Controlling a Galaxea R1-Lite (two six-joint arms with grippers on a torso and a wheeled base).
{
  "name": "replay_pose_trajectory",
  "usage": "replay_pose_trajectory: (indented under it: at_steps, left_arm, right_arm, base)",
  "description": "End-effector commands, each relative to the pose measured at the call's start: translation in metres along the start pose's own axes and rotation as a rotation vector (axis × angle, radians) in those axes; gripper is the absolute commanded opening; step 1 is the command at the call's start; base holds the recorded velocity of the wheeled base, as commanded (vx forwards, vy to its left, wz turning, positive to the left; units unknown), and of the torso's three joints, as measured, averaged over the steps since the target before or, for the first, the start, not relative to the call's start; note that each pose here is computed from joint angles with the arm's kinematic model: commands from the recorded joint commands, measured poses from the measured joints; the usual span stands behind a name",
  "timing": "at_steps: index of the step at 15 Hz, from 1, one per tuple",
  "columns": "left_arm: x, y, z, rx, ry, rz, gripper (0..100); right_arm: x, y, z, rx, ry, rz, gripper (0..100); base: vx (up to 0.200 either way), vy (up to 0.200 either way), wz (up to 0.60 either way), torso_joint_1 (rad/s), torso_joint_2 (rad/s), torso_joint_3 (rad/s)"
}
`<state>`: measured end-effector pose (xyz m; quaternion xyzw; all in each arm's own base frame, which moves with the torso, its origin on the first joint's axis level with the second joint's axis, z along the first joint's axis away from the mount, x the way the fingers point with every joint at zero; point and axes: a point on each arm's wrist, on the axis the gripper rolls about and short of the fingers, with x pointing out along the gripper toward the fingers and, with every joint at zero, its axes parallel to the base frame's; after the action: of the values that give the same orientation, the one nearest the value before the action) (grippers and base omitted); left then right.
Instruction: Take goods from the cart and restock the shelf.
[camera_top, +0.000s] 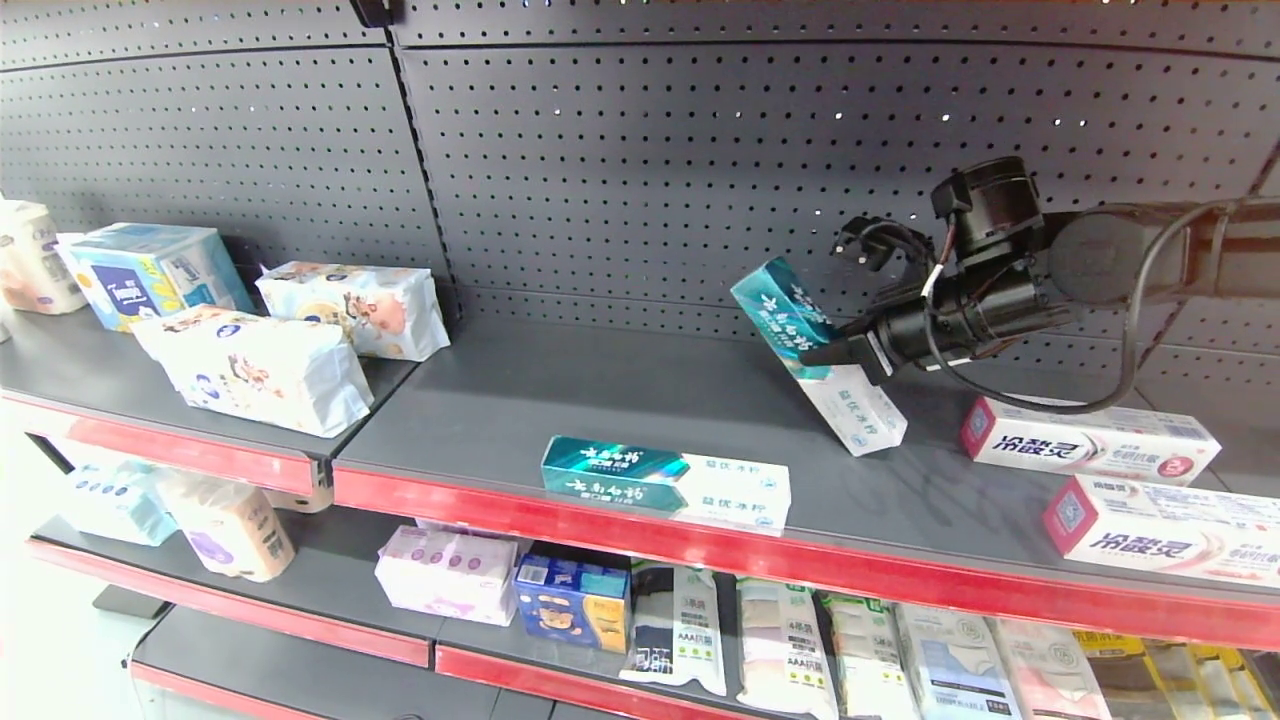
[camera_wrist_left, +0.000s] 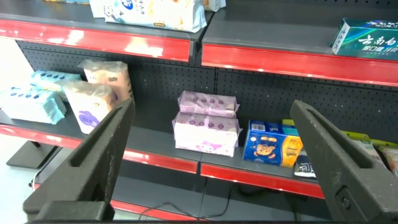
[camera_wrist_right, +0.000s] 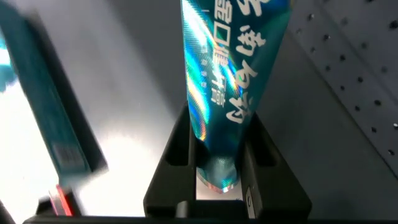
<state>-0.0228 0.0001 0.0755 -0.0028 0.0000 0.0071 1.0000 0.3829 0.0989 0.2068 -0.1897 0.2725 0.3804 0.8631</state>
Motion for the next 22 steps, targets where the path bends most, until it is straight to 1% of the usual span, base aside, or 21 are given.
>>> replay_pose_trajectory:
  at_steps: [1,4,5,7,12,17,19,22]
  left_arm:
    - [0.000,0.000,0.000,-0.001,0.000,0.001,100]
    - [0.000,0.000,0.000,-0.001,0.000,0.001,100]
    - [0.000,0.000,0.000,-0.001,0.000,0.001,100]
    - [0.000,0.000,0.000,-0.001,0.000,0.001,100]
    - [0.000,0.000,0.000,-0.001,0.000,0.001,100]
    - [0.000,0.000,0.000,-0.001,0.000,0.001,100]
    - [0.000,0.000,0.000,-0.001,0.000,0.001,100]
    - [0.000,0.000,0.000,-0.001,0.000,0.001,100]
  right_arm:
    - [-0.001,-0.001,0.000,-0.027,0.009,-0.008,0]
    - [0.003,0.000,-0.004,-0.044,0.033,-0.013,0]
    - [0.004,0.000,-0.007,-0.053,0.058,-0.005,0]
    - [0.003,0.001,-0.006,-0.092,0.073,-0.005,0]
    - [0.006,0.006,-0.002,-0.099,0.059,0.013,0]
    - [0.016,0.012,-0.004,-0.057,0.075,0.039,0]
    - [0.027,0.017,-0.001,-0.073,0.073,0.057,0]
    - [0.035,0.019,0.006,-0.089,0.059,0.064,0]
  base:
    - [0.000,0.000,0.00,0.000,0.00,0.000]
    - [0.000,0.000,0.00,0.000,0.00,0.000]
    - [0.000,0.000,0.00,0.000,0.00,0.000]
    - [0.000,0.000,0.00,0.000,0.00,0.000]
    - [0.000,0.000,0.00,0.000,0.00,0.000]
    - [0.000,0.000,0.00,0.000,0.00,0.000]
    - [0.000,0.000,0.00,0.000,0.00,0.000]
    - [0.000,0.000,0.00,0.000,0.00,0.000]
